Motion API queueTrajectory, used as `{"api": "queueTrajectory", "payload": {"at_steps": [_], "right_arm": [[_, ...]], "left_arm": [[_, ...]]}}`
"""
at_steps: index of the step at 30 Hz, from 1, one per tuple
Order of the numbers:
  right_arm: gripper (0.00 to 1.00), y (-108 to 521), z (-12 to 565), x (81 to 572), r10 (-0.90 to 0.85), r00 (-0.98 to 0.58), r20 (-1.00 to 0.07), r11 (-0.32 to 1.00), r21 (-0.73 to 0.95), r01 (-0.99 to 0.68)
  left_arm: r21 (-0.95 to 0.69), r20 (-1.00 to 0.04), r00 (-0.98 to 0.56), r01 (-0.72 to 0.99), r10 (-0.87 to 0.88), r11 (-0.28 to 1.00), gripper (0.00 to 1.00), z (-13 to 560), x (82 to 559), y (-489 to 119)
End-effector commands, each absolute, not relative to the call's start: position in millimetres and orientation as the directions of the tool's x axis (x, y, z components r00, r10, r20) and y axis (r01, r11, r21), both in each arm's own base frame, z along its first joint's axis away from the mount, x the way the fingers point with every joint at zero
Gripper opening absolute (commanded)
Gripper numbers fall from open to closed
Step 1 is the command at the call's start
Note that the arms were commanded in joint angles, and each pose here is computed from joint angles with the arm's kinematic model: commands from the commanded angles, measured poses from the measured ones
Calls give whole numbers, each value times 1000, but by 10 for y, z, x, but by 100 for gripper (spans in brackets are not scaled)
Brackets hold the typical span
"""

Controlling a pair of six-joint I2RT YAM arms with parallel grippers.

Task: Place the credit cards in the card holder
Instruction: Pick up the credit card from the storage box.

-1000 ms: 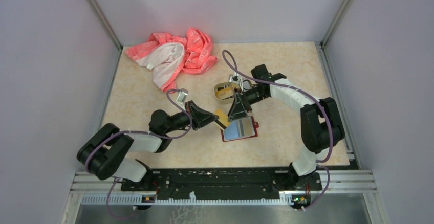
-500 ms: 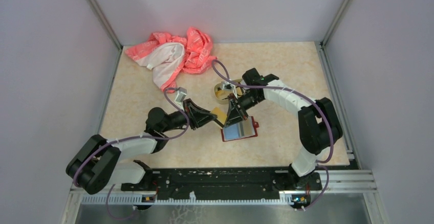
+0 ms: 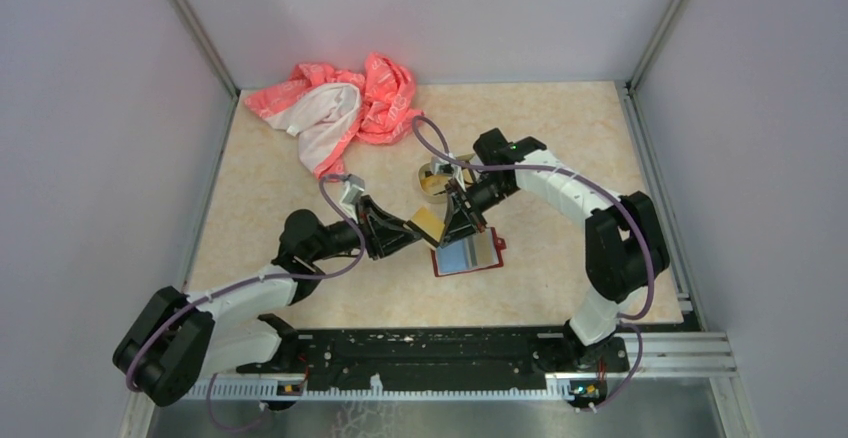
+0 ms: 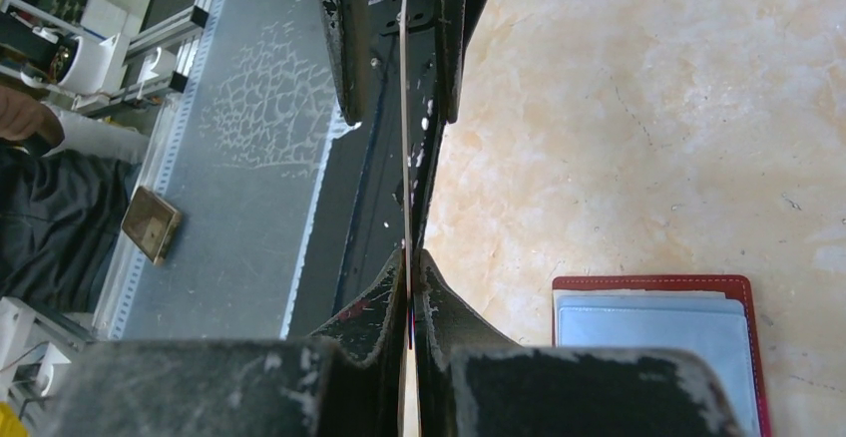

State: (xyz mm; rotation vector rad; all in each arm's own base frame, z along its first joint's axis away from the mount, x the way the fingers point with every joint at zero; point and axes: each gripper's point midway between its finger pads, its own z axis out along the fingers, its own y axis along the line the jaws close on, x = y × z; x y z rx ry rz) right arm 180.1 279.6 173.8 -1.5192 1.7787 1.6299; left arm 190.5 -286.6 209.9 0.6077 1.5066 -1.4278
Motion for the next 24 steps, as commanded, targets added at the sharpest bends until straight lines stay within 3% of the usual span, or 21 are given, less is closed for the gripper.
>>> {"api": "queueTrajectory", "payload": {"at_steps": [1, 4, 7, 10, 12, 16, 18, 24], "right_arm": [[0, 2862, 1803, 1773, -484, -341, -806, -249, 500, -830], [0, 2875, 1802, 1742, -491, -330, -807, -263, 498, -827], [0, 2874, 1783, 1741, -497, -327, -804, -262, 498, -827], [0, 2874, 1757, 1747, -505, -322, -801, -257, 496, -829], [1, 2873, 1734, 1764, -513, -318, -797, -249, 493, -834], [36, 2787, 1748, 1906, -544, -269, -795, -198, 433, -879], [49, 2676, 1735, 2092, -555, -260, -790, -112, 381, -918], [52, 2147, 1353, 2794, -678, -215, -703, 211, 94, -973]], "left_arm": [[-449, -885, -398, 867, -241, 216, 36, 2172, 1953, -2853], [-449, -884, -399, 868, -242, 210, 35, 2198, 1961, -2859], [-451, -883, -401, 868, -242, 206, 25, 2204, 1958, -2859], [-448, -884, -400, 873, -242, 192, 0, 2218, 1932, -2860], [-447, -884, -399, 875, -245, 186, 0, 2215, 1909, -2851], [-479, -872, -431, 851, -233, 216, 0, 2060, 1919, -2823], [-520, -851, -479, 826, -217, 217, 0, 1928, 1897, -2824], [-685, -728, -671, 704, -138, 189, 0, 1551, 1882, -2952]]}}
